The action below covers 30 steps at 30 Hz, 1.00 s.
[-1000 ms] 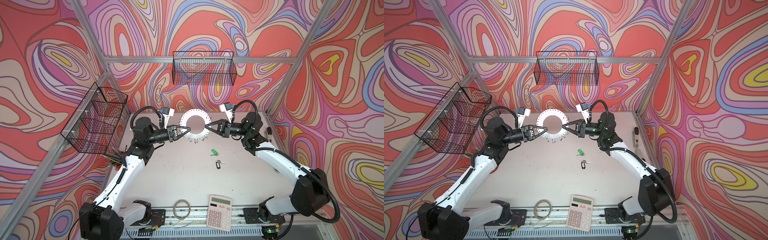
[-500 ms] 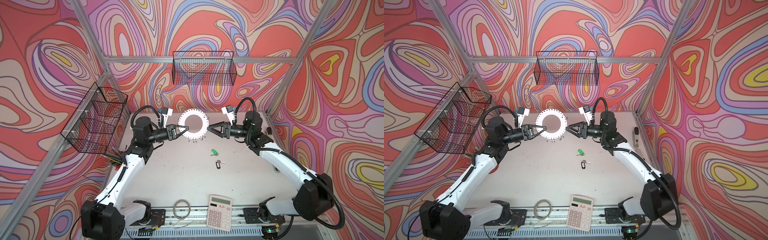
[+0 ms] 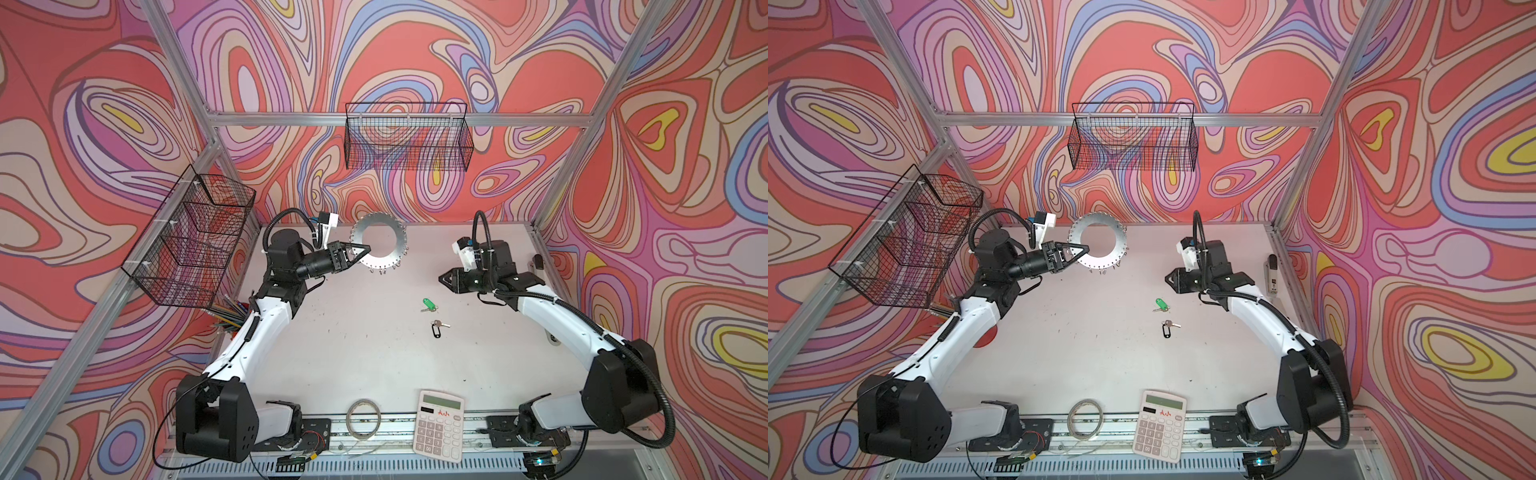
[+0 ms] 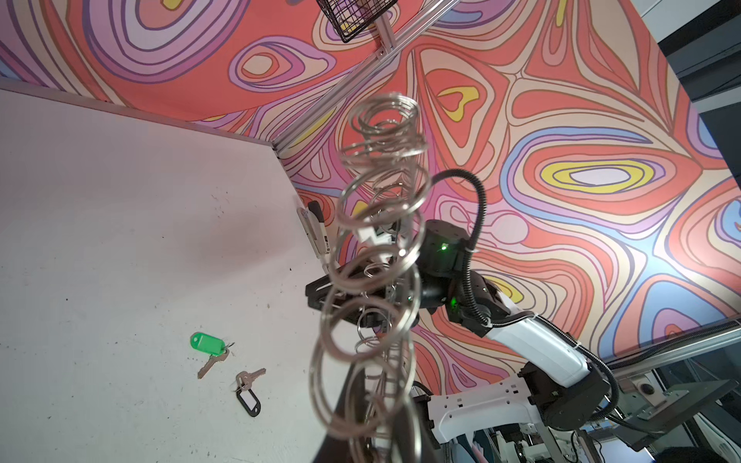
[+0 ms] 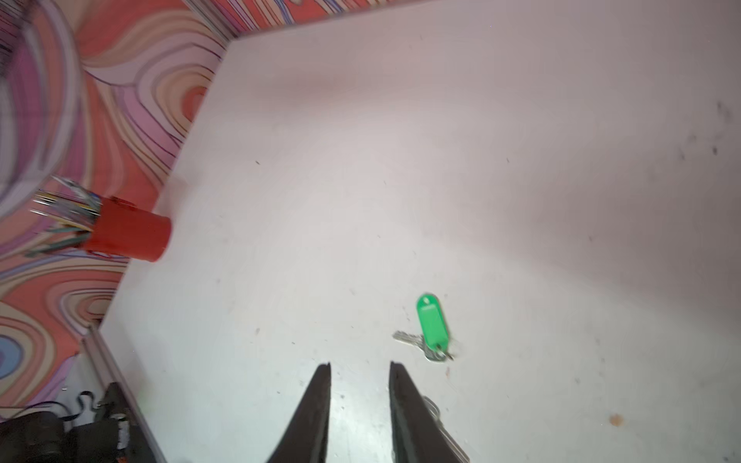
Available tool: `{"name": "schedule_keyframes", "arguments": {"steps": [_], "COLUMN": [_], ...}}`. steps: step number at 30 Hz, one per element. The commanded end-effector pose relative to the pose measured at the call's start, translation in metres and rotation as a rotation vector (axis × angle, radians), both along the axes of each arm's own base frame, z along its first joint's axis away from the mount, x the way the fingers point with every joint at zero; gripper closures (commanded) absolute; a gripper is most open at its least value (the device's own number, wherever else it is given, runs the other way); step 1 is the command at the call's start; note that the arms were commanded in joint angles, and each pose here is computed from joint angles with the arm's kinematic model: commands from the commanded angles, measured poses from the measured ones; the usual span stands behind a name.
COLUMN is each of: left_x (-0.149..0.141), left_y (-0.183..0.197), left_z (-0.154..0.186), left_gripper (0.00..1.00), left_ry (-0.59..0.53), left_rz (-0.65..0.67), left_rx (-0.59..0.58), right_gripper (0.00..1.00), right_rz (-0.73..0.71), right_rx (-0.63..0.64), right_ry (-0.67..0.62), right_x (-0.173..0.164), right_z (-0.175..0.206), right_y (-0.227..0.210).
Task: Attach keys to a key ring
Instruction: Pick up the key from the center of the table.
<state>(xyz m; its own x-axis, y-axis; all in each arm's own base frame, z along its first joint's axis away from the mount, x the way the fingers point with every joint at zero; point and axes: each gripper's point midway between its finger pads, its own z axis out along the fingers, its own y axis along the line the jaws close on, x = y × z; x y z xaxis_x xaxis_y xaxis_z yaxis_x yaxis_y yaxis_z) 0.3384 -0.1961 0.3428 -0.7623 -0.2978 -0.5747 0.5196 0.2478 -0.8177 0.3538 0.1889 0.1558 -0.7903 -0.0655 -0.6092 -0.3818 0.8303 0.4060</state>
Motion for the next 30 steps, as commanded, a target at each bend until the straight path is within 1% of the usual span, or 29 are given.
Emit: {"name": "schedule_keyframes", "arguments": {"steps": [1, 6, 12, 22, 25, 27, 30], "left_x": [-0.009, -0.010, -0.010, -0.011, -0.012, -0.013, -0.013], "left_y": [0.001, 0.000, 0.000, 0.002, 0.002, 0.002, 0.003], "left_z": [0.012, 0.008, 0.007, 0.005, 0.006, 0.006, 0.006], "left_gripper": [1.00, 1.00, 1.00, 1.00, 1.00, 1.00, 1.00], "left_ry": [-0.061, -0.054, -0.050, -0.044, -0.044, -0.044, -0.044], "left_rz": [-0.013, -0.019, -0.023, -0.022, -0.025, -0.025, -0.024], "left_rx": [-0.017, -0.016, -0.019, -0.021, -0.022, -0.022, -0.021], "right_gripper": [0.73, 0.73, 0.73, 0.72, 0.73, 0.76, 0.77], "right_rz": [0.001, 0.013, 0.057, 0.089, 0.100, 0.106, 0.123], "right_rx": [-0.157, -0.226, -0.286, -0.353, -0.345, -0.344, -0.350], "right_ry": [0.024, 0.086, 0.112, 0.128, 0.126, 0.130, 0.137], "right_x": [-0.013, -0.028, -0.041, -0.044, -0.044, -0.044, -0.047], "right_z": [-0.035, -0.072, -0.099, -0.119, -0.121, -0.123, -0.126], "right_y": [-0.007, -0.004, 0.007, 0.004, 0.006, 0.007, 0.008]}}
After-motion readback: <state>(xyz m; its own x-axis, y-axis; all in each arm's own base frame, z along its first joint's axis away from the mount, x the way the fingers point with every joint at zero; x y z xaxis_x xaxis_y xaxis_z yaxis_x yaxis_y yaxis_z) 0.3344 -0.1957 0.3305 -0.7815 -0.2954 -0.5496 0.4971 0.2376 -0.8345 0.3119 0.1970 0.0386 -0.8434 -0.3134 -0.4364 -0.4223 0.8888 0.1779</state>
